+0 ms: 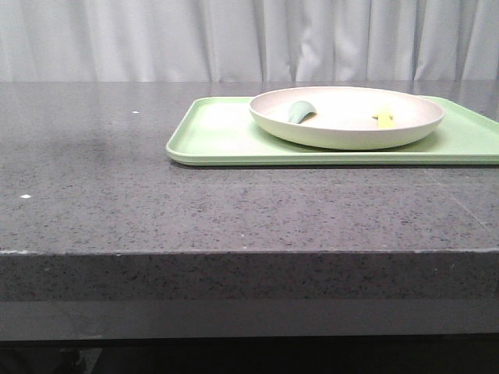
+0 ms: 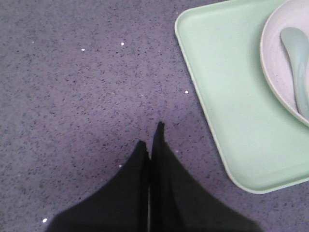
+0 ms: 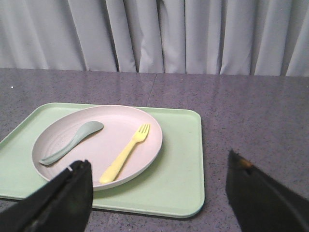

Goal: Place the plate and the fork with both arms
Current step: 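Withdraw the left gripper away from the tray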

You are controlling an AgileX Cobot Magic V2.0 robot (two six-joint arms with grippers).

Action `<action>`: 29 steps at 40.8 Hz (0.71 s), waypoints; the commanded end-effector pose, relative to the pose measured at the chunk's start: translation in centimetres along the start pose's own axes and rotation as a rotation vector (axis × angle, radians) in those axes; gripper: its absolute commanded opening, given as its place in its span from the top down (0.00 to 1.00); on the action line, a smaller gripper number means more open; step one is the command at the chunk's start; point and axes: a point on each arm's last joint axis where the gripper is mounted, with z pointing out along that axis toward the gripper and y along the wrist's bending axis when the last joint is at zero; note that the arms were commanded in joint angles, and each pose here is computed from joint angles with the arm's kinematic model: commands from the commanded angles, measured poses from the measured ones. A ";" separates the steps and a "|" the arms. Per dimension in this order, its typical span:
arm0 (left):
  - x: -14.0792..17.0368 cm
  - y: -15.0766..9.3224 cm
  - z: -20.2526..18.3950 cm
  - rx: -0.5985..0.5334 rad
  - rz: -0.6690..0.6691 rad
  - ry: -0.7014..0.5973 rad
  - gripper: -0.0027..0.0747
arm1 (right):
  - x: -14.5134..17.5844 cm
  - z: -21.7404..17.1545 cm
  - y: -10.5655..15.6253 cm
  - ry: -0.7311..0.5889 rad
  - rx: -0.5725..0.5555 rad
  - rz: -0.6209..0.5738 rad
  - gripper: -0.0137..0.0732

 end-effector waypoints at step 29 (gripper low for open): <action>20.3 1.4 -10.6 0.049 -0.012 -0.693 0.99 | -1.4 0.0 0.1 -0.083 0.001 -0.013 0.16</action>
